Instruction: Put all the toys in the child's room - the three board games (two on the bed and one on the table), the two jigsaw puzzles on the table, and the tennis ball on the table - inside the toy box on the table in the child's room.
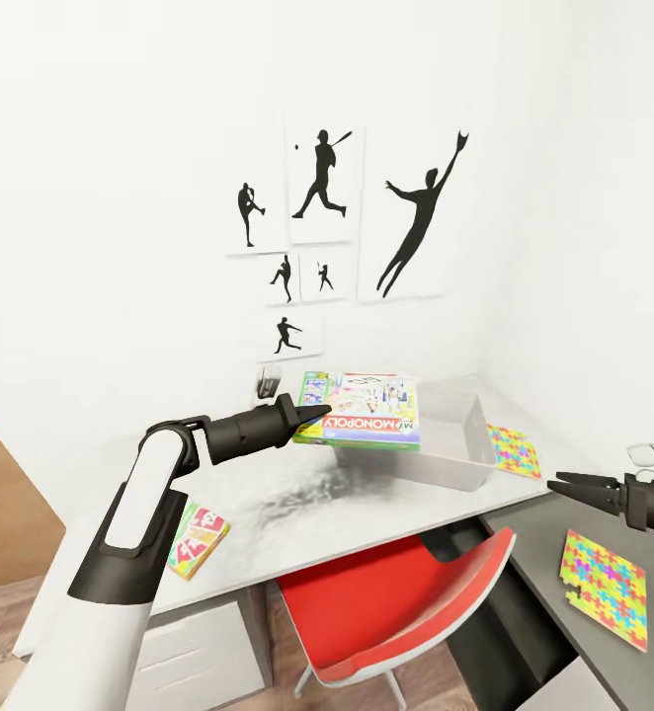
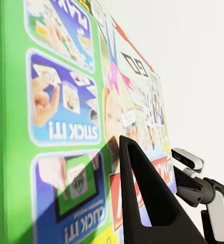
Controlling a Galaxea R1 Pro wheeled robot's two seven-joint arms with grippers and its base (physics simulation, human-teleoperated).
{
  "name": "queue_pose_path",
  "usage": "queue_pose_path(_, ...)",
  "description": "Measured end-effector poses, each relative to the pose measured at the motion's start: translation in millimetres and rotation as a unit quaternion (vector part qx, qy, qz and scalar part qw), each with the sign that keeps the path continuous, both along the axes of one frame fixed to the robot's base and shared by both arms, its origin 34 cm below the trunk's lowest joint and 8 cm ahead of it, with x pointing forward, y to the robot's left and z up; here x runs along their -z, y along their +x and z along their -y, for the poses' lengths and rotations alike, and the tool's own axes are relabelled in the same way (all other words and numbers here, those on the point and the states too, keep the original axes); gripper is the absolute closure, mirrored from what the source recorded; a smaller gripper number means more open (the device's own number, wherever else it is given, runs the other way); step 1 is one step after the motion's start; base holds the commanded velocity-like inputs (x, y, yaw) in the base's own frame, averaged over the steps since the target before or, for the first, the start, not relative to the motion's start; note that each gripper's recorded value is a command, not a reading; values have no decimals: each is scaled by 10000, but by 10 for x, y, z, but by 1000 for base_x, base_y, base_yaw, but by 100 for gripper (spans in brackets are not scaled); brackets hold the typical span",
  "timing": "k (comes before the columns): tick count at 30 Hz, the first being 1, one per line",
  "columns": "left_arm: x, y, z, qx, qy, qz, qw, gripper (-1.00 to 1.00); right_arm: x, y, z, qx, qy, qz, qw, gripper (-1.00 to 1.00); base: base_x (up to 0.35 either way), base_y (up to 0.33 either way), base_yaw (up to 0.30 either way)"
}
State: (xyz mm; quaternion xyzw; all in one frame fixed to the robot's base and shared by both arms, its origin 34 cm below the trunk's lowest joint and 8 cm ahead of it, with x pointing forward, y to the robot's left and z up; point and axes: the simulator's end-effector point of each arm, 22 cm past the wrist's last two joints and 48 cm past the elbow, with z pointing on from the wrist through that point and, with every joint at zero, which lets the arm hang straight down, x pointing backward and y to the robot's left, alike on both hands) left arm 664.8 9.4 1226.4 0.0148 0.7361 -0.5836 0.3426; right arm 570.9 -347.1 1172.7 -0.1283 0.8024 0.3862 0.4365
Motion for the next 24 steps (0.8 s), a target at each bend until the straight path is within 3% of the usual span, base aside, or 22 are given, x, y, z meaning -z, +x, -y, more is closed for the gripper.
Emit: queue_pose_path(24, -2, 1, -1, -2, -1, 2, 10000, 100, -123, 13, 120, 136, 45, 150, 9998, -100, 2, -4, 69)
